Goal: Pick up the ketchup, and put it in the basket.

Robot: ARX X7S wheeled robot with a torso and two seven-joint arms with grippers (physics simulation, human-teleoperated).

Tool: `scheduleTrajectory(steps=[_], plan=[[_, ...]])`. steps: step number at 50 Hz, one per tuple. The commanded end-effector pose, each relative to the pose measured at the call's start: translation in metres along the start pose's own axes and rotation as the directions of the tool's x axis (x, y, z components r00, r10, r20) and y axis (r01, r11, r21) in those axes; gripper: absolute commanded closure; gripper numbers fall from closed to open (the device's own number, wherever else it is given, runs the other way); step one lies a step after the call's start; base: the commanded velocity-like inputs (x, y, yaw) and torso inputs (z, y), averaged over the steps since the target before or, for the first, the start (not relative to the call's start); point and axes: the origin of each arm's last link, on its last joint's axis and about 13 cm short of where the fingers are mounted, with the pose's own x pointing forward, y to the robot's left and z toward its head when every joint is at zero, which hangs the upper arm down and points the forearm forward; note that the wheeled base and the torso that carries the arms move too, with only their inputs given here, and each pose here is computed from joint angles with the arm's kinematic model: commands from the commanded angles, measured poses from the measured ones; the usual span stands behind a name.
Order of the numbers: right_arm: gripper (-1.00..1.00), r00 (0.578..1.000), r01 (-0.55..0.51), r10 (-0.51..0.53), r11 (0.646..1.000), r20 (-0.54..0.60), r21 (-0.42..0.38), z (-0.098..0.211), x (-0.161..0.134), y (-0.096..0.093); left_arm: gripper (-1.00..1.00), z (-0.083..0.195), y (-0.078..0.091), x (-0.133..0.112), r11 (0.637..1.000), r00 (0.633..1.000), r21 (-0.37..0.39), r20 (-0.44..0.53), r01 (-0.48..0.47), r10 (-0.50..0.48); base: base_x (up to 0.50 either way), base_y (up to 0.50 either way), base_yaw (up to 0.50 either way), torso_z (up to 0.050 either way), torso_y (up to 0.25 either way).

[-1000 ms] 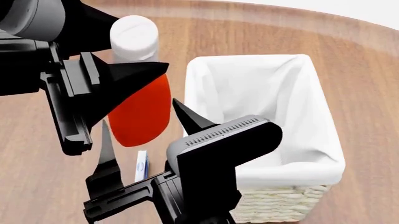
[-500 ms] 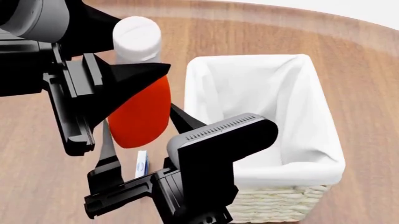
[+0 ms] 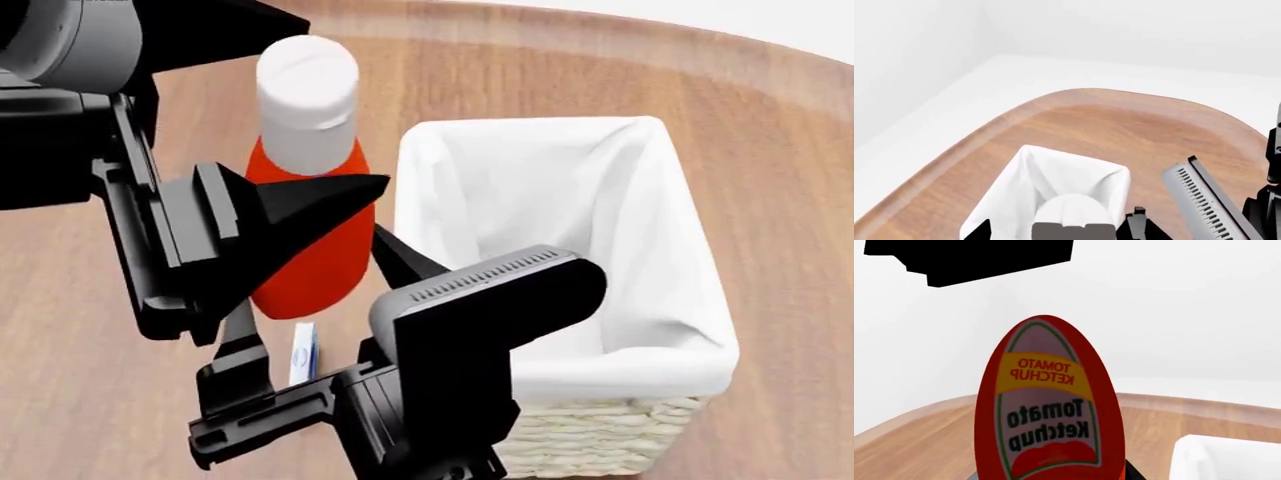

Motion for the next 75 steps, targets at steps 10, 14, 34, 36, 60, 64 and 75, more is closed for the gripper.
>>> scheduleTrajectory(steps=[10,14,34,36,60,64,75], plan=[[1.00,0.999,0.035,-0.034,0.999,0.031,-0.020,0.007,0.001,-0.012,-1.00,-0.007,-0.009,-0.018,1.000,0.998,0.004,0.055,-0.019,0.018,0.00,0.00,0.00,0.000,0.000],[1.00,0.998,0.045,-0.044,0.999,0.035,-0.021,0.009,0.001,-0.014,-1.00,-0.011,-0.009,-0.023,0.999,0.997,0.003,0.062,-0.048,0.047,0.00,0.00,0.00,0.000,0.000],[1.00,0.994,0.097,-0.094,0.994,0.051,-0.048,0.018,0.002,-0.029,-1.00,-0.030,-0.035,-0.054,0.966,0.923,-0.040,0.286,-0.255,0.256,0.00,0.00,0.00,0.000,0.000],[1.00,0.993,0.103,-0.100,0.993,0.055,-0.055,0.020,0.004,-0.033,-1.00,-0.040,-0.043,-0.053,0.960,0.908,-0.067,0.311,-0.273,0.280,0.00,0.00,0.00,0.000,0.000],[1.00,0.987,0.155,-0.150,0.984,0.060,-0.092,0.033,0.010,-0.048,-1.00,-0.123,-0.104,-0.039,0.725,0.642,-0.181,0.356,-0.665,0.679,0.00,0.00,0.00,0.000,0.000],[1.00,0.985,0.167,-0.162,0.981,0.060,-0.097,0.035,0.012,-0.050,-1.00,-0.141,-0.109,-0.035,0.664,0.586,-0.211,0.333,-0.718,0.739,0.00,0.00,0.00,0.000,0.000],[1.00,0.973,0.231,-0.229,0.962,0.035,-0.142,0.043,0.016,-0.054,-1.00,-0.170,-0.134,-0.041,0.580,0.483,-0.295,0.341,-0.759,0.806,0.00,0.00,0.00,0.000,0.000]])
